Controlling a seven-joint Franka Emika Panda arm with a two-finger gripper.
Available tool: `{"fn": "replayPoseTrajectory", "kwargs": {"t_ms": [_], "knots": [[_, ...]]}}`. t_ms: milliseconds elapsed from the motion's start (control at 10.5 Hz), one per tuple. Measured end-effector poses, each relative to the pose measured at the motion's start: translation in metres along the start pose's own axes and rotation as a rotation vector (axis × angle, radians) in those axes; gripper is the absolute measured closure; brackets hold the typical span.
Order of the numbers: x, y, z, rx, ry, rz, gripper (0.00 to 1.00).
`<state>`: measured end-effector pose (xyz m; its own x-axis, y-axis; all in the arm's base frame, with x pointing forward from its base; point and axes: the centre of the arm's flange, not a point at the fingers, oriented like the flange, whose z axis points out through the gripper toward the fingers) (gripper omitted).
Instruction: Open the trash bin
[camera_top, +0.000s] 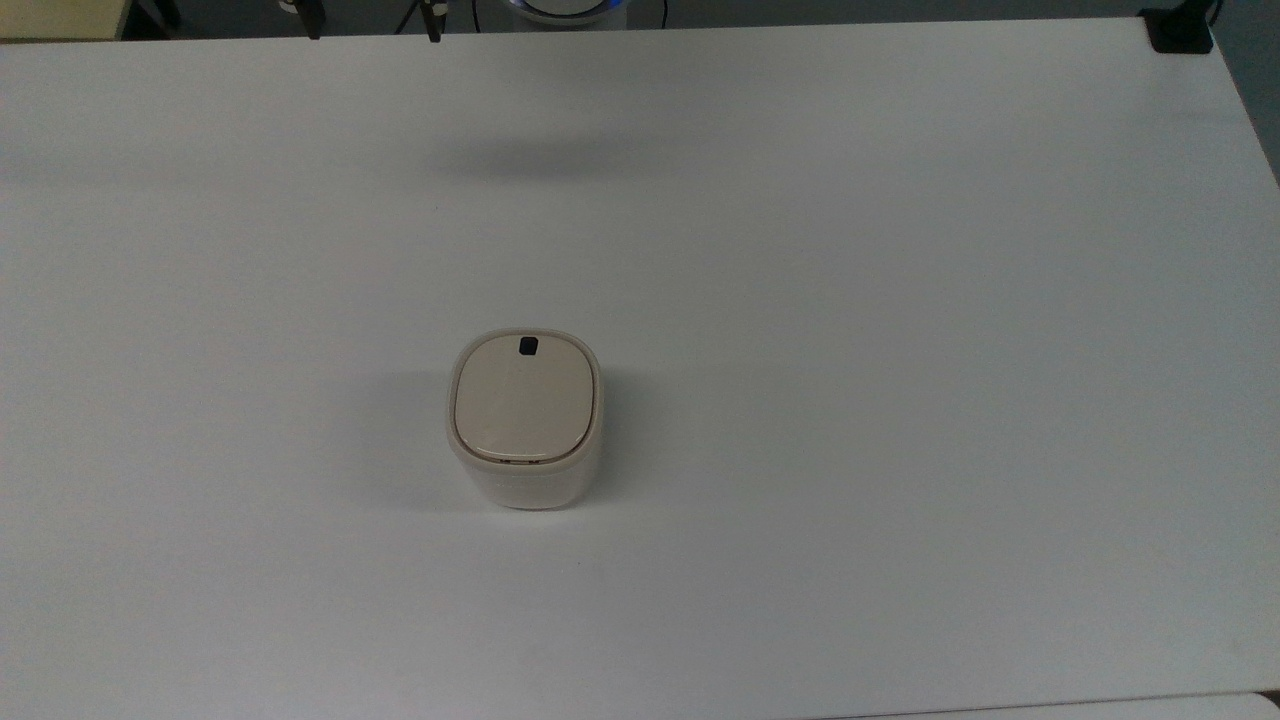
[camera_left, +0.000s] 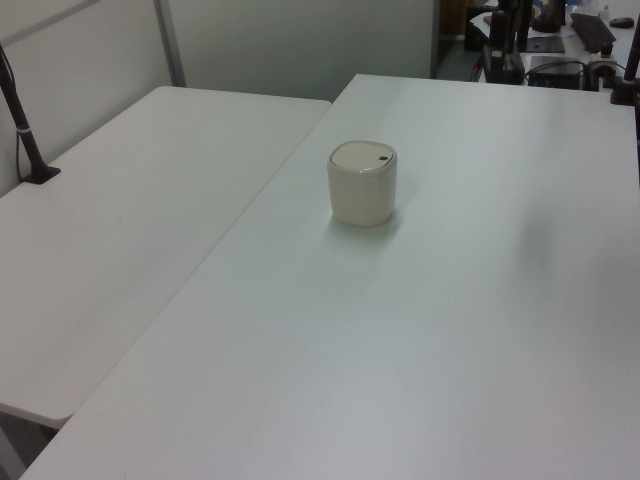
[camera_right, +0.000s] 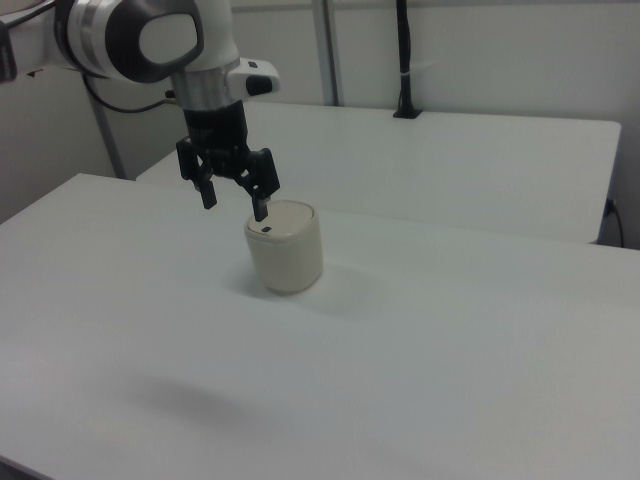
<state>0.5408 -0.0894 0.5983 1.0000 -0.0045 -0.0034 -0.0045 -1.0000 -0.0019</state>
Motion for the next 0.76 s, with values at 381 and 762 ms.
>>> {"fn": "replayPoseTrajectory", "kwargs": {"t_ms": [381, 762], "knots": [[0.0031, -0.0071, 0.0045, 0.0, -0.008, 0.013, 0.0], [0.0042, -0.0071, 0.0066, 0.0, -0.012, 0.008, 0.04]]}}
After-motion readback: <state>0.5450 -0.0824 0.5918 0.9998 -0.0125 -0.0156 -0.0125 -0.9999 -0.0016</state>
